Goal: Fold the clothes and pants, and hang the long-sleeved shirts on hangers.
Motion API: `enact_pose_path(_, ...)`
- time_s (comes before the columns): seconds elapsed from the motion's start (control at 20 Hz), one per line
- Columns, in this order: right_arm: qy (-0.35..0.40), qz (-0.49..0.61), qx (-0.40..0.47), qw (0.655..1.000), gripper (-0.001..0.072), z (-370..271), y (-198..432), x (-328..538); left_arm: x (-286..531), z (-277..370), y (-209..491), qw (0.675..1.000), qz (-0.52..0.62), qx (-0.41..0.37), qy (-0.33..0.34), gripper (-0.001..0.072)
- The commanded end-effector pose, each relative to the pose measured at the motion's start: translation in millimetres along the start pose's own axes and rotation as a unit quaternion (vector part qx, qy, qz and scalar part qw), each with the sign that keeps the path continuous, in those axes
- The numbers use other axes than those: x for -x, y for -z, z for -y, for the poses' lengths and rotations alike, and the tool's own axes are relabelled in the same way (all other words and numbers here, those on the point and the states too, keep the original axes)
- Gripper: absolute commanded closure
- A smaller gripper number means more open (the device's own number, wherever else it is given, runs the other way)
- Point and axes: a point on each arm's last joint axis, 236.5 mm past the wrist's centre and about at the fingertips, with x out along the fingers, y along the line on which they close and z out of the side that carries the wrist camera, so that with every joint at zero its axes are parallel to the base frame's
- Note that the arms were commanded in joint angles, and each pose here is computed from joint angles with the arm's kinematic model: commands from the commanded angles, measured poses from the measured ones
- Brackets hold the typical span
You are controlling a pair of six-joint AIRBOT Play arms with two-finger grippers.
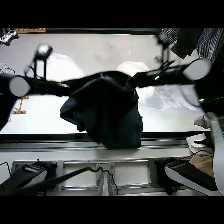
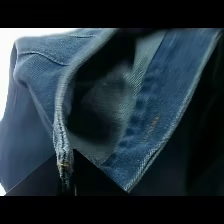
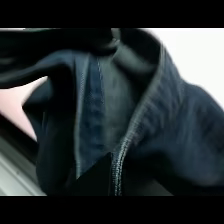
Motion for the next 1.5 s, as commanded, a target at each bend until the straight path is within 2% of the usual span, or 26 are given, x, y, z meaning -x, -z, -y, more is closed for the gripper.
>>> enact_pose_path(0.0, -0.003, -0.010, 0.005, 1.000, 0.0659, -11.9, 26.8, -43.4, -18.7, -7.5, 36.6, 0.999, -0.050, 0.020, -0.005, 0.0681)
enact_pose_path(0.2, -0.023, 0.028, 0.042, 0.998, 0.0659, -48.4, 7.4, -45.2, 11.9, -11.0, 8.1, 0.999, 0.027, 0.010, -0.019, 0.0681)
enact_pose_path(0.35, -0.040, -0.007, 0.079, 0.996, 0.0659, -76.0, 29.5, -45.1, 50.2, -59.4, 9.8, 0.993, 0.049, -0.010, -0.111, 0.0681)
enact_pose_path(0.5, -0.026, -0.060, 0.112, 0.992, 0.0659, -85.6, 61.5, -48.4, 79.6, -121.2, 34.5, 0.977, 0.013, 0.005, -0.213, 0.0679)
enact_pose_path(0.75, 0.001, -0.082, 0.138, 0.987, 0.0660, -89.4, 79.3, -29.0, 87.7, -155.3, 44.5, 0.968, 0.003, 0.041, -0.248, 0.0679)
enact_pose_path(0.95, 0.021, 0.033, 0.160, 0.986, 0.0661, -95.5, 31.1, -3.6, 80.0, -145.3, 32.0, 0.974, 0.028, 0.052, -0.219, 0.0669)
enact_pose_path(1.1, 0.020, 0.149, 0.175, 0.973, 0.0661, -106.9, -26.0, 3.9, 90.1, -123.8, -4.1, 0.970, 0.129, 0.114, -0.169, 0.0679)
enact_pose_path(1.35, 0.041, 0.332, 0.257, 0.907, 0.0661, -134.4, -122.3, 45.3, 164.0, -86.1, -74.8, 0.920, 0.347, 0.166, -0.079, 0.0679)
enact_pose_path(1.45, 0.036, 0.348, 0.261, 0.900, 0.0661, -147.3, -140.7, 54.9, 180.1, -79.0, -80.8, 0.909, 0.376, 0.166, -0.065, 0.0676)
